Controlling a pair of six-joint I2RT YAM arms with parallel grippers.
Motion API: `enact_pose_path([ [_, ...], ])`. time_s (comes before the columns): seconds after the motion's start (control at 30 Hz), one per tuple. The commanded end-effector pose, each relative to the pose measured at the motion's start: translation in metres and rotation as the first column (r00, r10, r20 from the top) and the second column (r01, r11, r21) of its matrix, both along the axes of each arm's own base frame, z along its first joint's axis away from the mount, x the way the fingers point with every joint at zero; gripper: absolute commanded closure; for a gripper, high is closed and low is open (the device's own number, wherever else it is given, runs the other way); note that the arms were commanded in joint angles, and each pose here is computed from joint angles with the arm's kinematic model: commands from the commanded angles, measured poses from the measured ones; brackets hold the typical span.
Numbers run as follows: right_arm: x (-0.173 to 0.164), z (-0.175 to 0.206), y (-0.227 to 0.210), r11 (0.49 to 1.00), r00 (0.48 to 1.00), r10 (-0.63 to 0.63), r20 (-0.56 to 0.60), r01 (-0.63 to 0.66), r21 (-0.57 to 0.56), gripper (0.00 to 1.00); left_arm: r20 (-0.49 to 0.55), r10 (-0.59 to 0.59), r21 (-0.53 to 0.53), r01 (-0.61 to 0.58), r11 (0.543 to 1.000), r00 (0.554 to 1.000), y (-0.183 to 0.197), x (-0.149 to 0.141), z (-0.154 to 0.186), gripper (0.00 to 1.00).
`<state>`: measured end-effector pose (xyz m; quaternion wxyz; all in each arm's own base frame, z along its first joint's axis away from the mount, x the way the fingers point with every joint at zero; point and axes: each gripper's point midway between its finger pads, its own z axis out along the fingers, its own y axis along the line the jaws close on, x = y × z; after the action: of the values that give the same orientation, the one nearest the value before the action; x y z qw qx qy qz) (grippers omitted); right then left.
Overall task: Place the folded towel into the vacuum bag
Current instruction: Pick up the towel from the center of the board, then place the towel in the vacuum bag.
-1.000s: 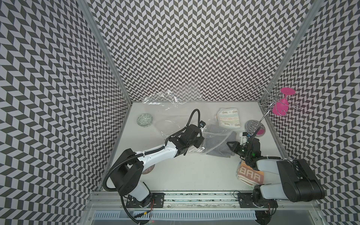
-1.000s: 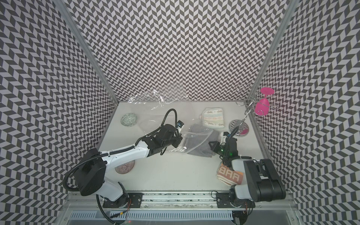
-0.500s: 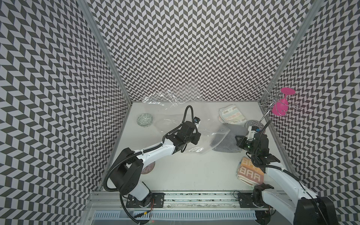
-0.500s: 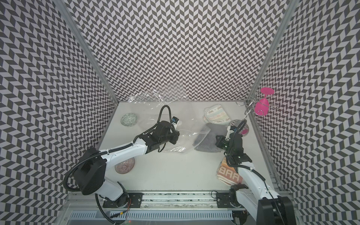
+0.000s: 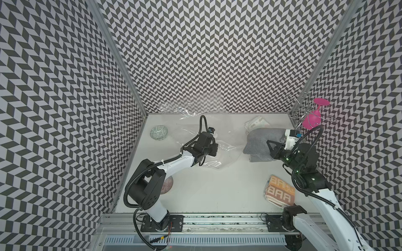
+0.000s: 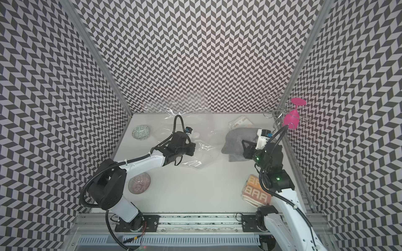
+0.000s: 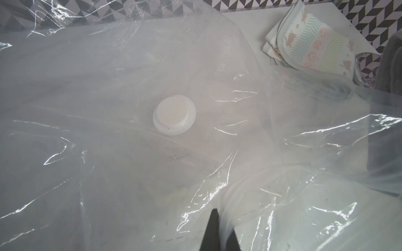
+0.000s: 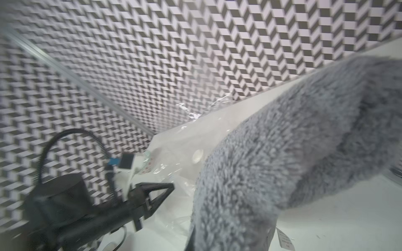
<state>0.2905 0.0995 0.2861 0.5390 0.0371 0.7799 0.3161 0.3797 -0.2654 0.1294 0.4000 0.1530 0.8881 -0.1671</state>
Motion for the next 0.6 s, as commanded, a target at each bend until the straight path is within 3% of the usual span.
enact_pose_path([
  [0.0,-0.03,0.098,0.029,0.982,0.928,0.172,0.332,-0.188,0.017,1.0,-0.004,0.002,-0.063,-0.002,0.998,1.0,-0.006,0.004,0.006,1.0],
  [0.13,-0.051,0.132,0.051,0.941,0.858,0.31,0.41,-0.339,-0.002,1.0,-0.014,-0.019,-0.078,0.018,0.997,1.0,-0.01,0.003,0.006,1.0],
  [0.27,-0.065,0.143,0.067,0.894,0.801,0.407,0.439,-0.449,-0.009,1.0,-0.028,-0.052,-0.13,0.048,0.99,0.998,-0.017,0.002,0.012,1.0],
  [0.43,-0.064,0.103,0.087,0.837,0.786,0.491,0.375,-0.545,0.047,1.0,-0.028,-0.144,-0.321,0.127,0.938,0.989,-0.027,0.002,0.052,1.0],
  [0.57,-0.055,0.07,0.102,0.841,0.81,0.495,0.315,-0.538,0.062,1.0,0.014,-0.224,-0.388,0.212,0.897,0.975,-0.036,-0.001,0.088,1.0],
])
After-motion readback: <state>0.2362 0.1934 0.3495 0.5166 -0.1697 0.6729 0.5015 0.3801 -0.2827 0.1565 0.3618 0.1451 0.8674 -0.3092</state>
